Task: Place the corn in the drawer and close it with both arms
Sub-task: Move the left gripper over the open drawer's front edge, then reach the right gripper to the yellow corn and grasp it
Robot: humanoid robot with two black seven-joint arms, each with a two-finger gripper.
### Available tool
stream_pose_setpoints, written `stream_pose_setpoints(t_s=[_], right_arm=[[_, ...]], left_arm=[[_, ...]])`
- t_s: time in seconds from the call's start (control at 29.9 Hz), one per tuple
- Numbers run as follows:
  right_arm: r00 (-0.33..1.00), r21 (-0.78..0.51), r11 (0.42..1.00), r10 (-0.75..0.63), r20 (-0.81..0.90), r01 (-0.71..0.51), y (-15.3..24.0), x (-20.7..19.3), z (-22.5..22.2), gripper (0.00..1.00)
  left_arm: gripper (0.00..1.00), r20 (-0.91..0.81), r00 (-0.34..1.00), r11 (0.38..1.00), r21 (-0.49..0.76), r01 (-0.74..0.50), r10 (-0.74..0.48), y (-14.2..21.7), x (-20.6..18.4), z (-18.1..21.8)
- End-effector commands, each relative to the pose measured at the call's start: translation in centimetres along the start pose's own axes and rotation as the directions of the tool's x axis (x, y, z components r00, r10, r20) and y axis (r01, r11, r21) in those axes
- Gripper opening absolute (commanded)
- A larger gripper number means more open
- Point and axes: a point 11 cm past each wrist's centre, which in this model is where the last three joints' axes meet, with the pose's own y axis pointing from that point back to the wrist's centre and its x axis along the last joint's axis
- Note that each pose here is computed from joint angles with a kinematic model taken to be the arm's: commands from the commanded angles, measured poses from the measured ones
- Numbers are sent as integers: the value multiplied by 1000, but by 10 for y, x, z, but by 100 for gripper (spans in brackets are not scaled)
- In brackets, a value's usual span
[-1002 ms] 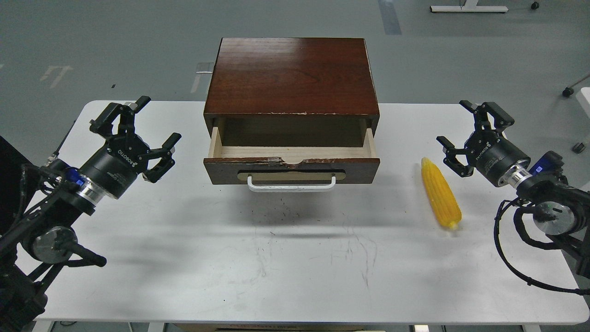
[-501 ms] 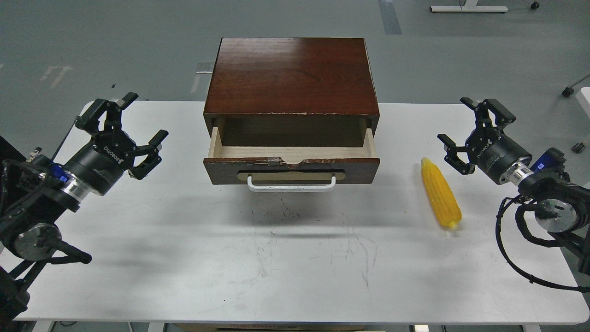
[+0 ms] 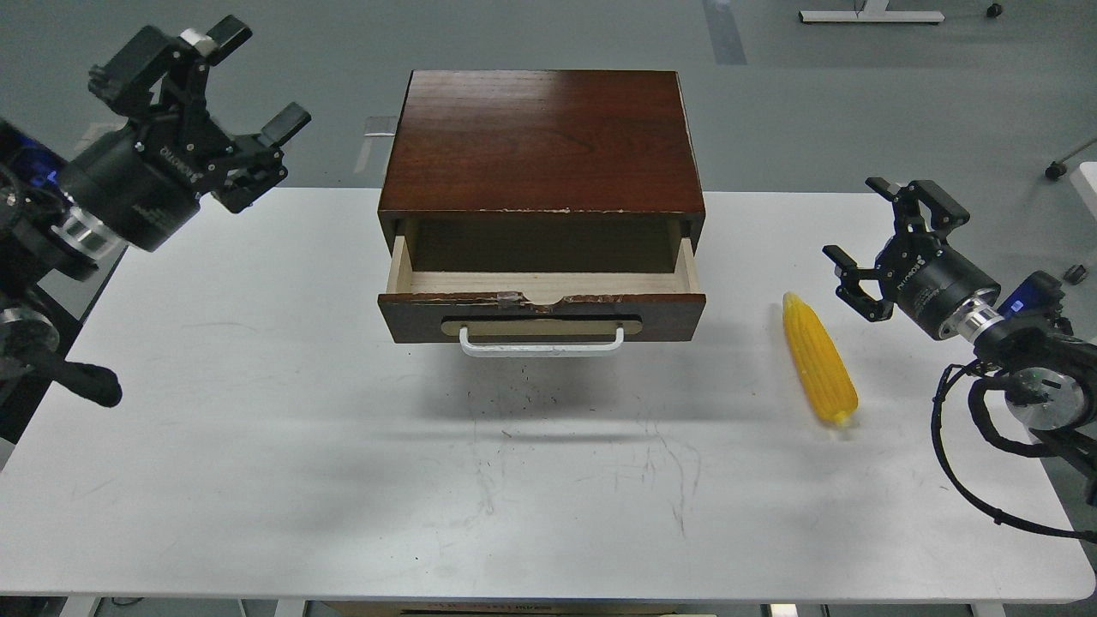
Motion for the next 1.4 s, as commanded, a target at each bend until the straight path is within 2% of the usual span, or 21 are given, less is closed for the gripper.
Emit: stream_pose_setpoints(t_s=[0.0, 0.17, 0.2, 0.3, 0.37, 0.57, 0.63, 0.74, 0.84, 0.94, 1.07, 1.2, 1.27, 1.37], right_arm=[[1000, 0, 1000, 7, -5, -7, 2, 3, -2, 97], [1000, 1, 1000, 12, -8, -12, 4, 5, -3, 98], [1000, 1, 1000, 13, -9, -13, 4, 6, -4, 98], [1000, 2, 1000, 15, -10, -15, 5, 7, -4, 98], [1000, 1, 1000, 12, -8, -12, 5, 6, -4, 98], [1000, -6, 1000, 20, -18, -20, 11, 11, -5, 99], [998, -13, 999, 30, -53, -31, 19, 19, -12, 99], [991, -49, 999, 10, -135, -16, 25, 23, -16, 100], [945, -146, 989, -72, -320, 26, 34, 26, -25, 100], [855, -239, 969, -172, -489, 59, 34, 25, -37, 100], [623, -388, 921, -328, -710, 44, 37, 29, -60, 100], [481, -480, 876, -438, -759, 40, 35, 22, -57, 100], [348, -564, 825, -536, -769, 23, 35, 18, -48, 100], [220, -647, 762, -628, -746, -18, 37, 18, -38, 100]], left_arm=[[98, 161, 976, 988, -19, 152, -147, -25, -32, 15], [92, 321, 901, 949, -17, 314, -292, -53, -87, 15], [89, 343, 881, 938, 4, 346, -326, -57, -99, 8], [80, 365, 844, 912, 34, 410, -393, -65, -125, -6], [78, 366, 826, 896, 48, 442, -427, -67, -139, -14], [78, 360, 820, 888, 55, 456, -444, -67, -145, -17], [82, 362, 819, 888, 61, 455, -445, -67, -144, -18], [87, 365, 818, 888, 67, 454, -446, -65, -143, -18], [91, 389, 799, 882, 94, 461, -459, -63, -143, -21], [94, 408, 786, 879, 105, 465, -464, -64, -144, -23], [96, 401, 790, 880, 107, 463, -464, -63, -144, -23], [96, 380, 810, 889, 78, 452, -446, -65, -142, -19], [96, 324, 846, 901, 46, 432, -423, -64, -137, -14], [96, 287, 869, 912, 46, 407, -402, -64, -131, -13]])
